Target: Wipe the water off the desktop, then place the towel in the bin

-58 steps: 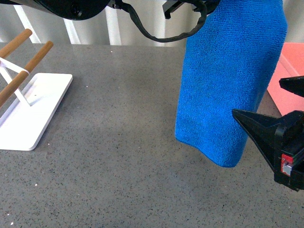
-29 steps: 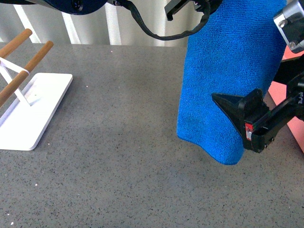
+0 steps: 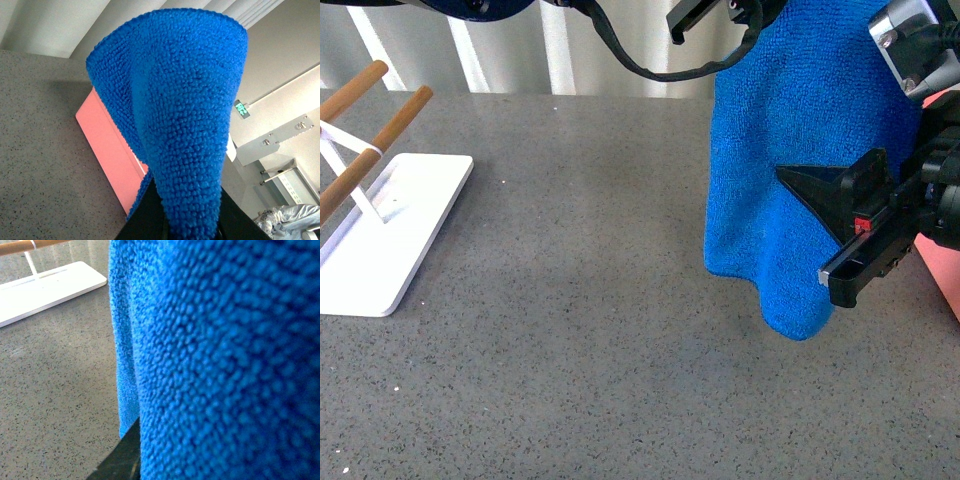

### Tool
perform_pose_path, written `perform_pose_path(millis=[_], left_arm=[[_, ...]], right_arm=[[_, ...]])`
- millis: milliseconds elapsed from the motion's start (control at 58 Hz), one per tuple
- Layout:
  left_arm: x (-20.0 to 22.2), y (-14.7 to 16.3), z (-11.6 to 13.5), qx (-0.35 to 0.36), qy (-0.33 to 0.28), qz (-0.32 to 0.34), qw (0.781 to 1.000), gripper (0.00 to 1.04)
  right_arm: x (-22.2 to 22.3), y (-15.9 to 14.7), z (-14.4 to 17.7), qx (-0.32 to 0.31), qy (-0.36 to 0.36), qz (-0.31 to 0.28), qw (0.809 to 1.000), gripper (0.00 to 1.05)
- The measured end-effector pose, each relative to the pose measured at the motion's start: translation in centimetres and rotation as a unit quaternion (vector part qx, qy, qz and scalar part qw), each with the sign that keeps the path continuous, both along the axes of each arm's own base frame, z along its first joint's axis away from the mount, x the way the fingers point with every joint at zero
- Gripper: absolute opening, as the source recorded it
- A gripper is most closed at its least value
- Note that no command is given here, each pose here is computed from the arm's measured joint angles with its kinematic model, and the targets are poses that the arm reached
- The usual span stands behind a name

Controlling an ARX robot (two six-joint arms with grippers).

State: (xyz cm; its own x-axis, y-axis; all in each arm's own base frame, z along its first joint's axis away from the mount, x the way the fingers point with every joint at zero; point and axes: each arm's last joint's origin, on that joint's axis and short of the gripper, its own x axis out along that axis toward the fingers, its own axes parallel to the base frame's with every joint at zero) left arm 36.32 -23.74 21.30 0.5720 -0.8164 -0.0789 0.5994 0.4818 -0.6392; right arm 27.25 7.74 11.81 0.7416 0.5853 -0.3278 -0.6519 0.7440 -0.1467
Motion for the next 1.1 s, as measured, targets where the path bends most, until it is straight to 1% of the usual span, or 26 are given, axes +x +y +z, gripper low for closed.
perform_pose_path(millis=[52,104,138,414,449,552,673,794,811,845,863,932,949,1001,1104], left_arm=[[0.0,0.1,0.1,0.002,0.001,-0.001,1.0,0.07],[-0.1,0.1,0.2,0.003,0.0,-0.003,1.0,0.07],[0.0,0.2,0.2,0.003,0.001,-0.002,1.0,0.07],[0.1,0.7,0.1,0.023,0.008,0.001,1.0,0.07],[0.1,0.8,0.0,0.026,0.01,0.001,1.0,0.09],[0.4,1.3,-0.1,0.039,0.012,0.007,0.999,0.24],[1.3,3.1,-0.5,0.057,0.019,0.029,0.998,0.49],[2.2,4.9,-1.0,0.078,0.024,0.055,0.995,0.64],[2.5,5.4,-1.1,0.081,0.026,0.062,0.994,0.67],[2.8,6.0,-1.2,0.086,0.027,0.071,0.993,0.71],[3.1,6.7,-1.3,0.089,0.029,0.08,0.992,0.74],[3.7,8.4,-1.5,0.102,0.029,0.103,0.989,0.83],[4.0,9.4,-1.7,0.11,0.03,0.116,0.987,0.89],[4.4,11.6,-2.3,0.126,0.033,0.135,0.982,0.99],[3.9,14.9,-3.3,0.161,0.039,0.151,0.975,0.98]], right_arm=[[0.0,0.0,0.0,0.0,-0.001,0.0,1.0,0.18],[0.0,0.0,0.0,0.0,0.0,0.002,1.0,0.08],[0.0,-0.1,0.0,0.0,-0.001,0.002,1.0,0.04],[-0.3,-1.2,0.0,-0.006,0.001,-0.006,1.0,0.04],[-0.3,-1.3,0.0,-0.006,0.001,-0.007,1.0,0.04],[-0.4,-2.0,0.1,-0.008,0.004,-0.011,1.0,0.04],[-0.3,-3.4,0.4,-0.01,0.007,-0.035,0.999,0.04],[-0.2,-4.2,0.7,-0.007,0.008,-0.051,0.999,0.04],[-0.2,-4.3,0.7,-0.007,0.008,-0.053,0.999,0.04],[-0.2,-4.5,0.8,-0.007,0.008,-0.057,0.998,0.04],[-0.2,-4.5,0.8,-0.007,0.007,-0.058,0.998,0.04],[-0.2,-4.8,0.9,-0.006,0.007,-0.064,0.998,0.04],[-0.2,-4.9,1.0,-0.006,0.006,-0.066,0.998,0.04],[-0.2,-5.1,1.2,-0.005,0.004,-0.07,0.997,0.04],[-0.2,-5.5,1.5,-0.004,0.0,-0.076,0.997,0.04]])
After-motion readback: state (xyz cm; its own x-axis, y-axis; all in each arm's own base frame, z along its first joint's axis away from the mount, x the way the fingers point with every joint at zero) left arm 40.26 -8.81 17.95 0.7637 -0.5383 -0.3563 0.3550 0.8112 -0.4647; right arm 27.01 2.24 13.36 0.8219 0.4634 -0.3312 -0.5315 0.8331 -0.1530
